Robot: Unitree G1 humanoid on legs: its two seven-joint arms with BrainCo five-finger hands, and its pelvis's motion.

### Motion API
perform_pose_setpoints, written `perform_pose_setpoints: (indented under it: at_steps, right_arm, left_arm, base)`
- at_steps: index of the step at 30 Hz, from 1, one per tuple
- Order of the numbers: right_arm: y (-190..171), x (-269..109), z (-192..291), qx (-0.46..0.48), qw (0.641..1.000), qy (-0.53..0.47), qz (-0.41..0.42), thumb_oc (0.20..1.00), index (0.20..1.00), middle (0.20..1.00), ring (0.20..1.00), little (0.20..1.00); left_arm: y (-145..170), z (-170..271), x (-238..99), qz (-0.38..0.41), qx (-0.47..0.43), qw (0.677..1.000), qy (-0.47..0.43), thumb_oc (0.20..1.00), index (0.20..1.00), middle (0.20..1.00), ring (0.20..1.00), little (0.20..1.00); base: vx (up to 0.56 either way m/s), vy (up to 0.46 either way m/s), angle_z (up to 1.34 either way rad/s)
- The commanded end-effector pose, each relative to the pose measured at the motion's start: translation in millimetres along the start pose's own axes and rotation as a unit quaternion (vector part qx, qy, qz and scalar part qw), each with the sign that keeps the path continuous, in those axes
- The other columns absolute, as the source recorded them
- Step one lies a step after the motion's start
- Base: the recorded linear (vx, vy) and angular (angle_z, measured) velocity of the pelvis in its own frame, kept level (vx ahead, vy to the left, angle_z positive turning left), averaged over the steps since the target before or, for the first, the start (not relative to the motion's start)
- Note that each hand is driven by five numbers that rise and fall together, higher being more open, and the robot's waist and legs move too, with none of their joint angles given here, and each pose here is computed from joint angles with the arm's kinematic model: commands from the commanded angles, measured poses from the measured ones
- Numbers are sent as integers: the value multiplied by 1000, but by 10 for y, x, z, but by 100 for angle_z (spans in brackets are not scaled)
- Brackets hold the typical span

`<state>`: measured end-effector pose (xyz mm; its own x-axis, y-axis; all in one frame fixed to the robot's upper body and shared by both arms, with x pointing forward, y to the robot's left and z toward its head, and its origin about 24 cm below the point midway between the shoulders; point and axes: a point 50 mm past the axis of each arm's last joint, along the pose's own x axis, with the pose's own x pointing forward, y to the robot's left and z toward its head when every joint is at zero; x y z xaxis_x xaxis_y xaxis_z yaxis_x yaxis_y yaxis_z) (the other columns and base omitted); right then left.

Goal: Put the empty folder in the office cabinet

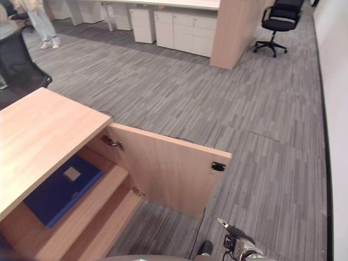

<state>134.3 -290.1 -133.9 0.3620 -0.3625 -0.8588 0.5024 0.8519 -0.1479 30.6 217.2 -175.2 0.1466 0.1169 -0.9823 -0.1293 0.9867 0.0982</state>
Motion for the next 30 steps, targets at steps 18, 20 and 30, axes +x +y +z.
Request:
perform_pose_setpoints:
  at_steps: [18, 20, 30]
  right_arm:
    - [1121, -832, 2076, -220, 861, -422, 181, 1000, 1000, 1000, 1000, 1000]
    - [1315, -922, 2057, -245, 841, -432, 214, 1000, 1000, 1000, 1000, 1000]
    - [2215, -1096, 1364, -440, 735, -379, 350, 1000, 1000, 1000, 1000, 1000]
  left_arm:
    - [-9, -83, -5, -4, -17, 1000, 12, 1000, 1000, 1000, 1000, 1000]
    - [5, -97, -7, -2, -17, 1000, 14, 1000, 1000, 1000, 1000, 1000]
    - [2, -38, -2, -5, 4, 1000, 11, 1000, 1000, 1000, 1000, 1000]
  base:
    - [10, -26, -7]
    - [6, -23, -9]
    - [-1, -7, -1]
